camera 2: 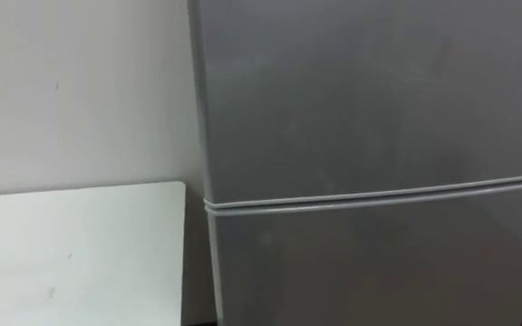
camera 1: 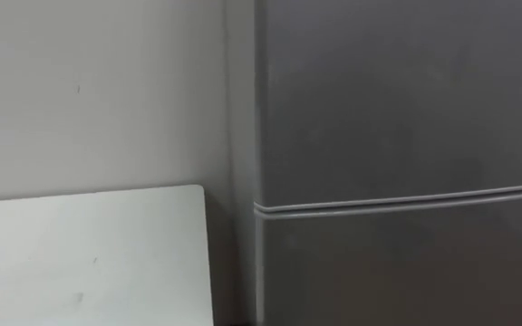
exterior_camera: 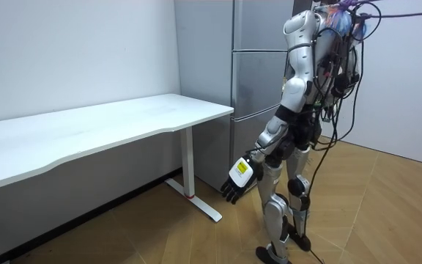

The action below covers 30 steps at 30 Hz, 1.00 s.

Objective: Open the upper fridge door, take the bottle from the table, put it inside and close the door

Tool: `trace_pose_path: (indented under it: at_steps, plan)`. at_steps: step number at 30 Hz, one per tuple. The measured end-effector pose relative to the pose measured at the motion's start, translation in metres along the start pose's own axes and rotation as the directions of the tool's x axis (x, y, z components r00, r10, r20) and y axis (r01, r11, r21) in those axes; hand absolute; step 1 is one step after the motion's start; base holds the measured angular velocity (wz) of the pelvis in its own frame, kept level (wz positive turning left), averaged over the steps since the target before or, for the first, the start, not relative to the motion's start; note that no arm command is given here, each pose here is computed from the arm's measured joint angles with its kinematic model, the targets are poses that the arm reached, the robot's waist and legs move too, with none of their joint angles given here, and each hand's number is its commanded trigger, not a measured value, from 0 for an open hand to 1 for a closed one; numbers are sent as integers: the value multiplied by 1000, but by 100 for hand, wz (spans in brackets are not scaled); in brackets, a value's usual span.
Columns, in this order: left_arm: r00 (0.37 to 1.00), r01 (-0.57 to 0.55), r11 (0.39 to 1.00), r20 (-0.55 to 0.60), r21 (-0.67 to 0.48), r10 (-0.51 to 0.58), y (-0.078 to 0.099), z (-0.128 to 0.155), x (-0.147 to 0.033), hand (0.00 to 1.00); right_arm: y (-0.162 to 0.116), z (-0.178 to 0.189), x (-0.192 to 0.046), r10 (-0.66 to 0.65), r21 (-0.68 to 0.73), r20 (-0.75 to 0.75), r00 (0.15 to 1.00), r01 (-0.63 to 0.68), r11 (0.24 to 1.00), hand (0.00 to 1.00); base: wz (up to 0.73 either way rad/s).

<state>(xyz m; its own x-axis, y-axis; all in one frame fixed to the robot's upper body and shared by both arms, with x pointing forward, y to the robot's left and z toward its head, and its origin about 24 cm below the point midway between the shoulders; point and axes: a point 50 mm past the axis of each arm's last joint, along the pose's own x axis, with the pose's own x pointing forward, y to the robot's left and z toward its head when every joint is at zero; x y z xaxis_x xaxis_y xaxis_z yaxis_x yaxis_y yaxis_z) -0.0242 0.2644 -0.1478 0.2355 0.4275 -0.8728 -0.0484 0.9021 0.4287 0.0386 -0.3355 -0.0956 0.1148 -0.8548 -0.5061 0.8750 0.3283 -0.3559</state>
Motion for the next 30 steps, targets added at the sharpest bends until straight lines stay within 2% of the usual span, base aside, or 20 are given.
trace_pose_path:
  at_steps: [9, 16, 22, 30]
  plan:
    - [998, 31, 999, -58, -9, -32, -11, -13, -3, 0, -12, -55, -13, 1, -195, -174, 985, -35, 980, 0, 0]
    - [997, 52, 999, -54, -7, -52, -19, -8, -2, 0, 0, -81, -28, 171, -347, -275, 946, -264, 900, 0, 3]
    - [994, 88, 993, -64, 78, -83, -27, -6, -2, 0, 11, -98, -38, 288, -380, -408, 867, -448, 809, 0, 10]
    - [988, 141, 977, -81, 161, -129, -35, 0, 0, 0, 26, -105, -46, 390, -386, -493, 778, -597, 704, 0, 8]
